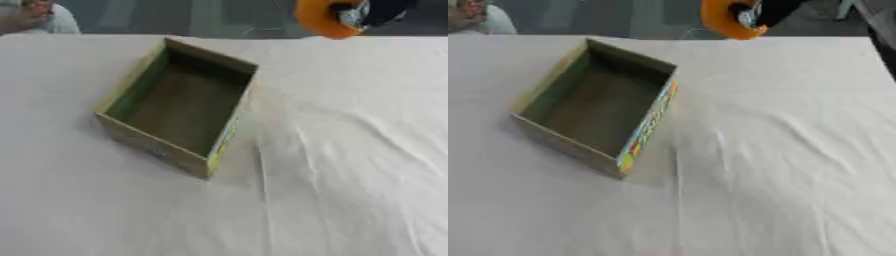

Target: Pick up objects on the table and place them in the box.

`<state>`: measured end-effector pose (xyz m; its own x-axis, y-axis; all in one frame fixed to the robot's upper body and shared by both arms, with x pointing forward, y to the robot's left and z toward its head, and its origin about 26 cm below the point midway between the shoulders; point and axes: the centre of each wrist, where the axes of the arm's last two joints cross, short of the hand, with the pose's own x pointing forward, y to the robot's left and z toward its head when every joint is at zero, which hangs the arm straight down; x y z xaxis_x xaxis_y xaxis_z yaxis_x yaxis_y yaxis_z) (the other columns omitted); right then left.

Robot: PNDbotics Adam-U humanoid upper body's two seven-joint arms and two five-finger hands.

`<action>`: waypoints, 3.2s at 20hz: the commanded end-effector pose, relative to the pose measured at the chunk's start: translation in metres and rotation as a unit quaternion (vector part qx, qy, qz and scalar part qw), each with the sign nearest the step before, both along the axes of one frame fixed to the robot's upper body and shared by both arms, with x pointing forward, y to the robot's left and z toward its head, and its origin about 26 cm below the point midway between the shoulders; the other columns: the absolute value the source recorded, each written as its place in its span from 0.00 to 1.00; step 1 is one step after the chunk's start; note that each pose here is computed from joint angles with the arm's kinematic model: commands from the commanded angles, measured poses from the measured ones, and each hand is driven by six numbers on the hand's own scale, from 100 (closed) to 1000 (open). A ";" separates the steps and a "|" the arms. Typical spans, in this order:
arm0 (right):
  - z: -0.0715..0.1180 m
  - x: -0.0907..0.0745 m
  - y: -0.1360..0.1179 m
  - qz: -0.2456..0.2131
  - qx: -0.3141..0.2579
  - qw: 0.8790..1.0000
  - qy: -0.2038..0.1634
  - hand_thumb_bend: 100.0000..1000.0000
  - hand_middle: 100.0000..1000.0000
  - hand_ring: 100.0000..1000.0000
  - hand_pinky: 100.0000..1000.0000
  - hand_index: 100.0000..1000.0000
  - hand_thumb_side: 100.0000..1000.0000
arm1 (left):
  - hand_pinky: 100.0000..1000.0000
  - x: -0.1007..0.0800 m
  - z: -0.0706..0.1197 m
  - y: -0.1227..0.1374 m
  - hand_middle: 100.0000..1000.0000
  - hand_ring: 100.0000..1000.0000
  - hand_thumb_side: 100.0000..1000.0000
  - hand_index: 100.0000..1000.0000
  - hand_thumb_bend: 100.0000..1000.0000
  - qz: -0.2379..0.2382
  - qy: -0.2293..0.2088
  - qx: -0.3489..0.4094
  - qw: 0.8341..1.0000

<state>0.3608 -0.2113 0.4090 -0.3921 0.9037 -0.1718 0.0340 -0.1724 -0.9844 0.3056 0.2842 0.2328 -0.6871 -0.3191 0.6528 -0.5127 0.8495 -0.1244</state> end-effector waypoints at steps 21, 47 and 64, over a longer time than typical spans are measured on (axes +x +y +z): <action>-0.028 0.048 0.107 0.065 0.084 0.994 0.035 0.00 0.36 0.77 0.74 0.44 0.14 | 0.76 -0.001 0.014 -0.005 0.67 0.65 0.92 0.84 0.00 -0.019 -0.022 0.015 0.999; -0.108 0.091 0.137 0.054 -0.004 0.988 0.147 0.00 0.78 0.93 0.83 0.80 0.60 | 0.76 -0.001 0.015 -0.007 0.67 0.65 0.92 0.84 0.00 -0.022 -0.025 0.010 0.999; -0.086 0.085 0.125 0.053 0.007 0.988 0.145 0.59 0.94 1.00 0.92 1.00 0.70 | 0.76 -0.001 0.014 -0.006 0.67 0.65 0.92 0.84 0.00 -0.020 -0.023 0.011 0.999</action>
